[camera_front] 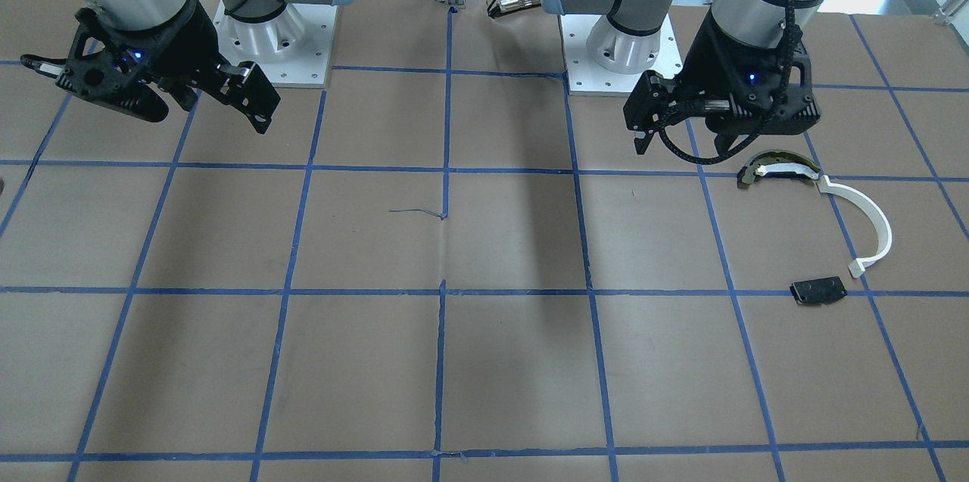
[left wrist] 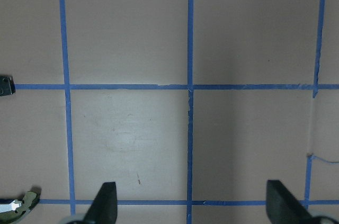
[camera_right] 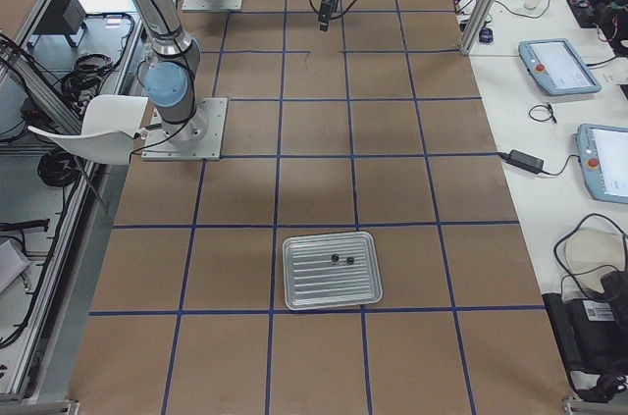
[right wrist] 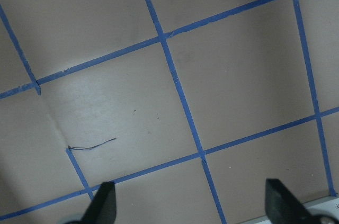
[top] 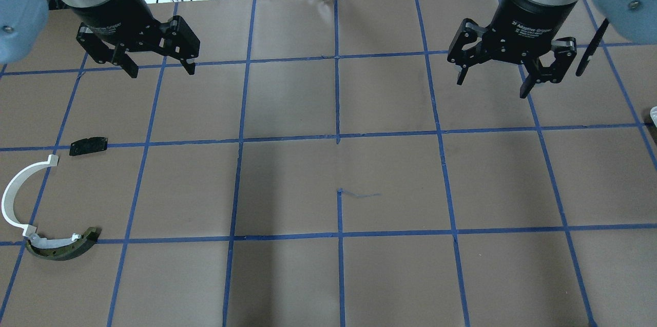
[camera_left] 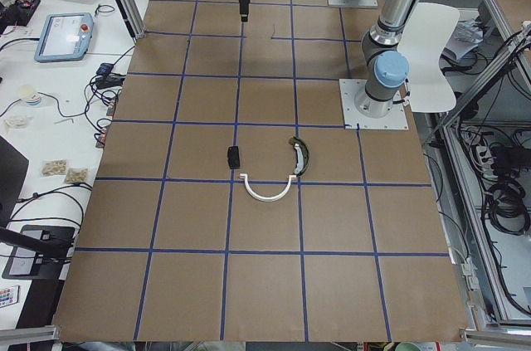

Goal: Place bearing gear from tray to pile

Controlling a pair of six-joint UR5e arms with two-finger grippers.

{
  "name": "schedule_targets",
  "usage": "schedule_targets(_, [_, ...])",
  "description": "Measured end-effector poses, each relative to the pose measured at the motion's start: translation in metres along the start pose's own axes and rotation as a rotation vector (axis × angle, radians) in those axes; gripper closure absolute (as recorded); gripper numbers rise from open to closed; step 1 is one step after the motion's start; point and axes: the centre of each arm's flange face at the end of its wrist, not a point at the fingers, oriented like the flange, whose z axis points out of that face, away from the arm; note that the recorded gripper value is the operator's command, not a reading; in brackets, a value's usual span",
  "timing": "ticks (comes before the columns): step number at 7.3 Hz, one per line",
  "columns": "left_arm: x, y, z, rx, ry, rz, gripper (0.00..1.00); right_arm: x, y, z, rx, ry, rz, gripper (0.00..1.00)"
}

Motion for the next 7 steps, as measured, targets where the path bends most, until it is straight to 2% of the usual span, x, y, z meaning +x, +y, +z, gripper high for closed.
schedule_targets(4, [0.000,0.000,0.000,0.000,0.000,-0.001,0.00,0.000,-0.002,0.001,0.001,0.000,0.002,0.00])
schedule_targets(6, [-0.001,0.000,0.000,0.000,0.000,-0.002,0.00,0.013,-0.012,0.003,0.003,0.010,0.037,0.00])
schedule_targets(7, [-0.001,0.000,-0.001,0.002,0.000,-0.003,0.00,0.040,-0.029,0.002,0.007,0.005,0.074,0.00])
